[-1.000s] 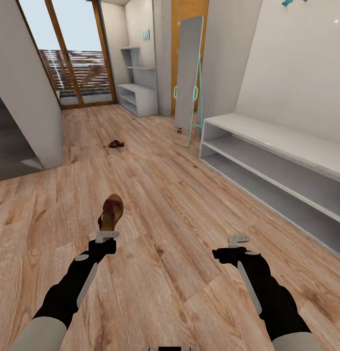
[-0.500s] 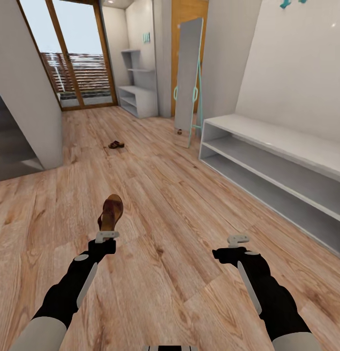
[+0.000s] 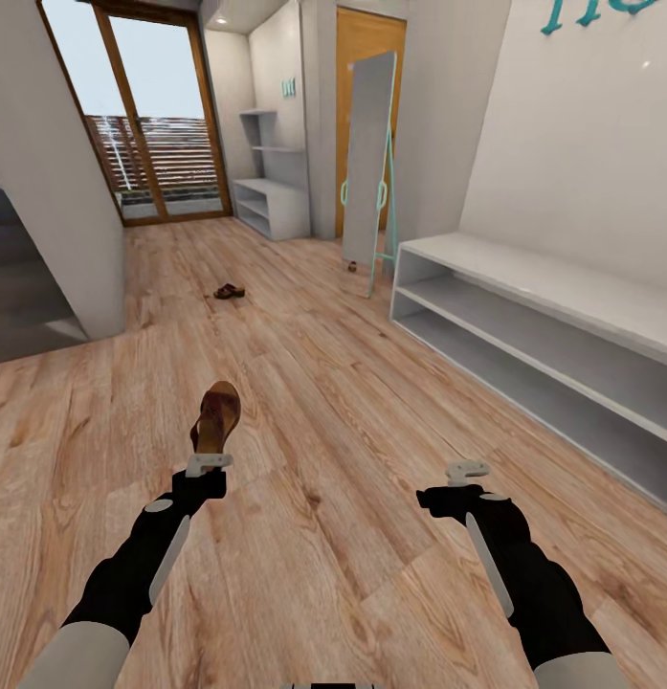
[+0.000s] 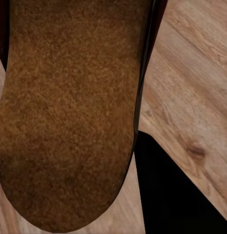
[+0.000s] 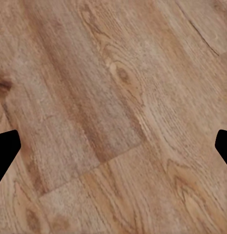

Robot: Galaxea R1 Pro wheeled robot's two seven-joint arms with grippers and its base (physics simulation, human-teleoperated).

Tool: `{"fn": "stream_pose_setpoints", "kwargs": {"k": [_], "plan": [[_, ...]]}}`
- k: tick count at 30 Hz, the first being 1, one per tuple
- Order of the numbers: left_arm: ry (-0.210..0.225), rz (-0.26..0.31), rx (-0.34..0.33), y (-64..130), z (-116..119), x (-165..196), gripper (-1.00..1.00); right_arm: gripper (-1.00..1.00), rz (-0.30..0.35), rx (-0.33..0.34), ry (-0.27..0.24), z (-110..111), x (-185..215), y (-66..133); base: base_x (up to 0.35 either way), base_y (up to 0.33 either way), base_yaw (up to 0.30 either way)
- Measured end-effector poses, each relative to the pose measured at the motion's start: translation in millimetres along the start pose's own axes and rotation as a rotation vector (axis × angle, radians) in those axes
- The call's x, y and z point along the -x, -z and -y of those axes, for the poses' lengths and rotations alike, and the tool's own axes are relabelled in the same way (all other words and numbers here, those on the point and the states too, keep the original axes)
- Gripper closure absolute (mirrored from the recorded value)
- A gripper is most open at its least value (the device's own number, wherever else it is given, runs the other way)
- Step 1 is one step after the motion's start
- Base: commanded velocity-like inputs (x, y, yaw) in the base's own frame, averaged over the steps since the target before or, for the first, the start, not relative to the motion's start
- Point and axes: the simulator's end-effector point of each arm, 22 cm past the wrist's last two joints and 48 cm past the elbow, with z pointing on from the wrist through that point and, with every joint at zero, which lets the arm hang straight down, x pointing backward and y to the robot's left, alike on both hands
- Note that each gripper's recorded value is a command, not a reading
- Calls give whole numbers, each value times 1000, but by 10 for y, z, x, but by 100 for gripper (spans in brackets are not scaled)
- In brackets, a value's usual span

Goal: Pick up the two gym shoes and the two sandals from the corridor floor and place them onto the hallstand (shoe rack) in the corridor, making sure they are on the rack and not on the floor. Arrange them so the two gym shoes are next to each other and the two sandals are next to each other.

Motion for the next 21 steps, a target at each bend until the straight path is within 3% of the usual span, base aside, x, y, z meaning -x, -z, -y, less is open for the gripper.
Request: {"fn": "stream_pose_setpoints", "kwargs": {"k": [21], "plan": [[0, 1, -2, 7, 11, 6, 100, -100, 27, -2, 0, 10, 63, 10, 0, 0, 0]]}}
